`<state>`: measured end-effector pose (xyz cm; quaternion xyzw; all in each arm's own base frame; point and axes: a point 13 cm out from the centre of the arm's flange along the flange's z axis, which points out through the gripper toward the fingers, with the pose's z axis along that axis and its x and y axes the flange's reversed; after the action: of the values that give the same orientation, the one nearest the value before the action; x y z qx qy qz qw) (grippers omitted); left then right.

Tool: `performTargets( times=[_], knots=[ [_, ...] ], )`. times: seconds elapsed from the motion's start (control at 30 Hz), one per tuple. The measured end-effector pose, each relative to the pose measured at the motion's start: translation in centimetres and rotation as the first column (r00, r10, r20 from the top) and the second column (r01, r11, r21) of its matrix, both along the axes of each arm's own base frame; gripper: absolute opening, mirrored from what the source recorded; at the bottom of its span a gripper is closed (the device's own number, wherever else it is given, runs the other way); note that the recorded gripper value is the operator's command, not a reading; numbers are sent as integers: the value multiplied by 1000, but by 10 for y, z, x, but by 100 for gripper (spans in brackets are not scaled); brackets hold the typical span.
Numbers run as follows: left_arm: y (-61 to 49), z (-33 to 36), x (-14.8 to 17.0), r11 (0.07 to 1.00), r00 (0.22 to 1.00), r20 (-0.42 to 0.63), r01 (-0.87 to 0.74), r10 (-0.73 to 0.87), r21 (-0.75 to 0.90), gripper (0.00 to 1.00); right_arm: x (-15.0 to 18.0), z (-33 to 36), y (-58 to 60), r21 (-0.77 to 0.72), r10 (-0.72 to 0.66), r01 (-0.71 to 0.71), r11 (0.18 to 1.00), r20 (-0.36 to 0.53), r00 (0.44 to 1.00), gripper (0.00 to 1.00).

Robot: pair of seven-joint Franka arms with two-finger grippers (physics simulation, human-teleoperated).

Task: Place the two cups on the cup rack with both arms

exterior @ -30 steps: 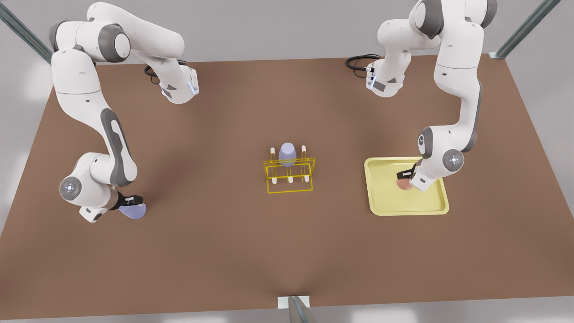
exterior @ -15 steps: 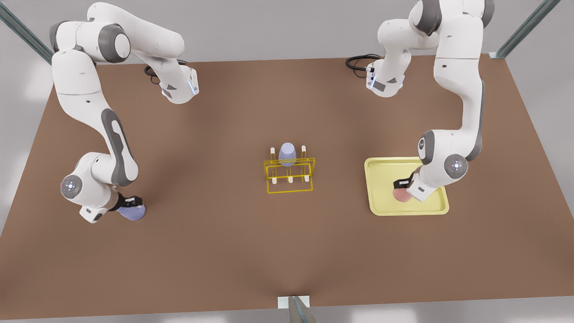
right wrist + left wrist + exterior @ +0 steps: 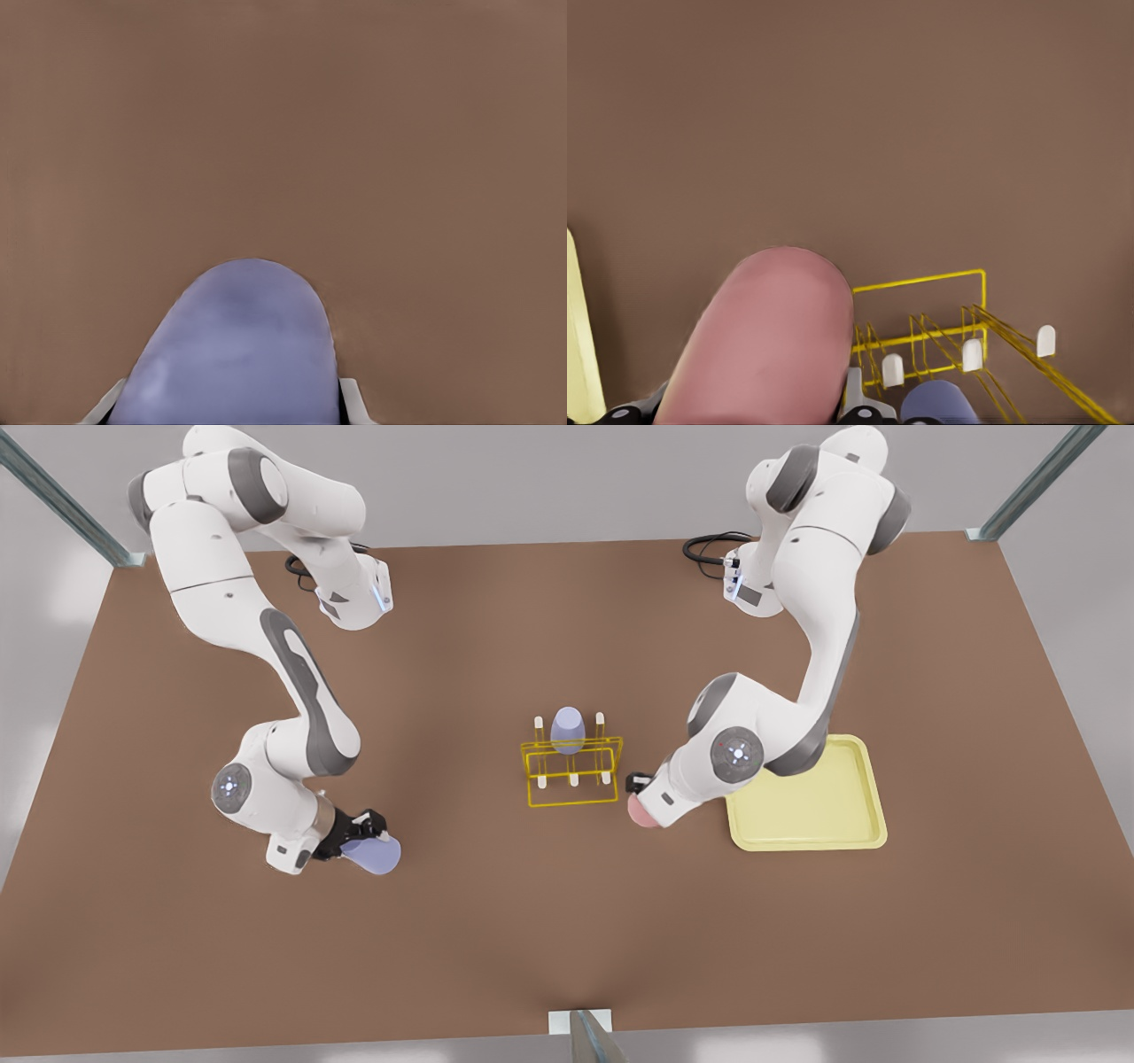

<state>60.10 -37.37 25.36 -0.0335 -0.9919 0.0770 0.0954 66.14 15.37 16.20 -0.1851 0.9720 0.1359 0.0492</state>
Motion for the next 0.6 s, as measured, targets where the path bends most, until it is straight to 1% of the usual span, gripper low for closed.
performTargets(
  times=[0.07, 0.17, 0.3, 0.43, 0.47, 0.5, 0.53, 0.6],
  knots=[
    [-20, -4, -13, 1000, 999, -34, -18, 18, 15, 79, 4, 13, 47, 20, 45, -46, 999, 23, 999, 70],
    [-32, -8, -30, 997, 995, -77, -57, 61, 48, 79, -2, 32, 109, 41, 103, -105, 994, 44, 994, 70],
    [-57, -20, -59, 993, 988, -127, -82, 92, 82, 79, -28, 47, 183, 86, 136, -138, 987, 25, 990, 70],
    [-64, -39, -72, 985, 975, -165, -128, 146, 117, 79, -56, 62, 233, 131, 135, -133, 982, -11, 991, 70],
    [-64, -45, -74, 982, 972, -172, -139, 160, 127, 81, -65, 64, 246, 140, 138, -134, 981, -22, 990, 70],
    [-64, -49, -76, 979, 969, -176, -150, 173, 135, 95, -73, 65, 256, 145, 137, -130, 981, -34, 990, 70],
    [-64, -53, -77, 977, 966, -180, -161, 186, 142, 100, -78, 65, 263, 149, 131, -124, 981, -44, 990, 70],
    [-64, -58, -77, 971, 960, -183, -185, 211, 153, 100, -86, 67, 275, 157, 121, -109, 981, -64, 991, 70]
  ],
)
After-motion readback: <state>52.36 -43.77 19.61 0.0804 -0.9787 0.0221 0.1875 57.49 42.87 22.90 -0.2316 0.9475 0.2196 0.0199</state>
